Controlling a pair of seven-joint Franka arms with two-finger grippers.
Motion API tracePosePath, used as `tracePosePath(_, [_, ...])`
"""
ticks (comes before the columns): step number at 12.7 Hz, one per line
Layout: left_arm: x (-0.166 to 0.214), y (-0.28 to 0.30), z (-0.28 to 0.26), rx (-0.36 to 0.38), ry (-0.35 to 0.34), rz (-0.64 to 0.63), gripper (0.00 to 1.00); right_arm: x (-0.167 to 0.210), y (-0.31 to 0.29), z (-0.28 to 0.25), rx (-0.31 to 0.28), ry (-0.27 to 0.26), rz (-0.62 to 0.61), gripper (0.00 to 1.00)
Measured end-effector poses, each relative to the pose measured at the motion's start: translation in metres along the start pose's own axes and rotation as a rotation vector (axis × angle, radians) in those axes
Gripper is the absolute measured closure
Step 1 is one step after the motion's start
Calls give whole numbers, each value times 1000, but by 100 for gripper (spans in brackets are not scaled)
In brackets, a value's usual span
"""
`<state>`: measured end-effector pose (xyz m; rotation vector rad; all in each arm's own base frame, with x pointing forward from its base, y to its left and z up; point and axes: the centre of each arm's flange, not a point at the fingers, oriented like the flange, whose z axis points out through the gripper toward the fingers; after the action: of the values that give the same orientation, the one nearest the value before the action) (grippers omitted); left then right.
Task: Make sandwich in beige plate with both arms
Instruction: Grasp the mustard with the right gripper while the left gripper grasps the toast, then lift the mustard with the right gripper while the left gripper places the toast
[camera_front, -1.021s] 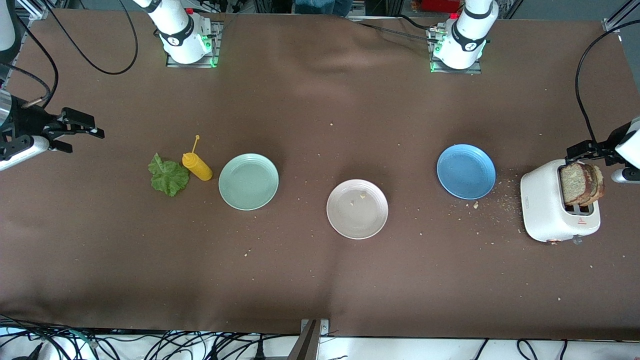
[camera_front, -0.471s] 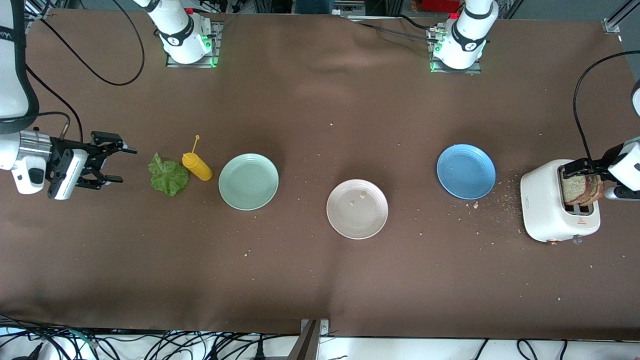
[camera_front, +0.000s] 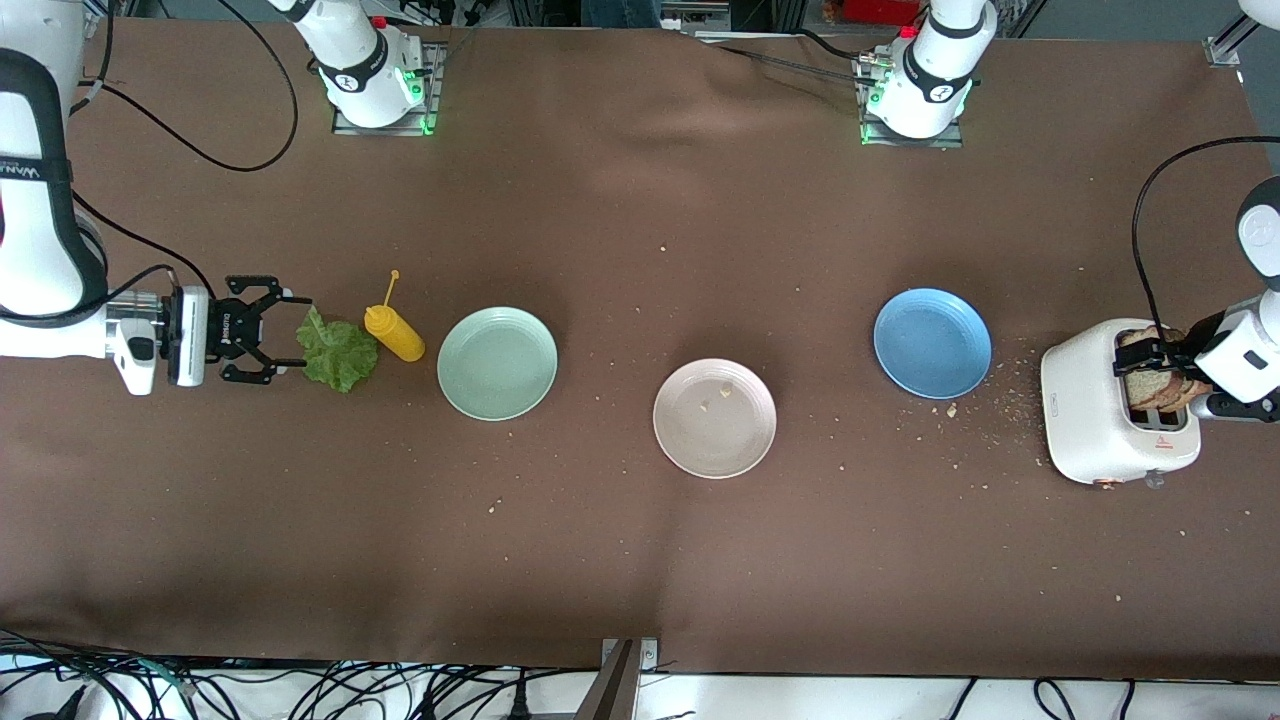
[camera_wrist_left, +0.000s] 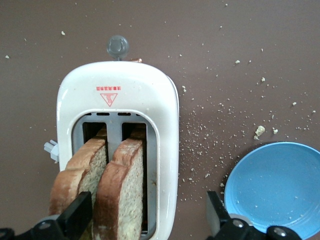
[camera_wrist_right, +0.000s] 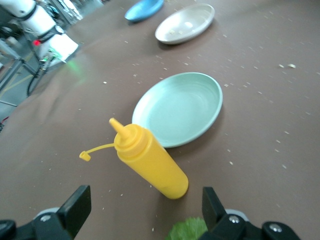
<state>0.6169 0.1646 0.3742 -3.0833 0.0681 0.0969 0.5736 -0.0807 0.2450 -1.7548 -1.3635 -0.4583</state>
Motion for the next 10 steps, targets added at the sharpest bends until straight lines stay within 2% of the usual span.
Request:
tracePosePath(1, [2,0,6,-3,-2,-1,0,-17,3,12,24,50,-70,2])
tracePosePath(2, [3,0,11,-7,-5,-2,6,-30,7,25,35,106,-149,4])
tracePosePath(3, [3,0,15,-9,-9,-2,6,-40,11,37,36,155,-209,4])
tracePosePath(7, [2,-5,15,-10,-12,59,52,-46,20,68,31,252,-328,5])
tracePosePath(10, [2,-17,-5,-3,-41,85,85,-56,26,100,39,331,-356,5])
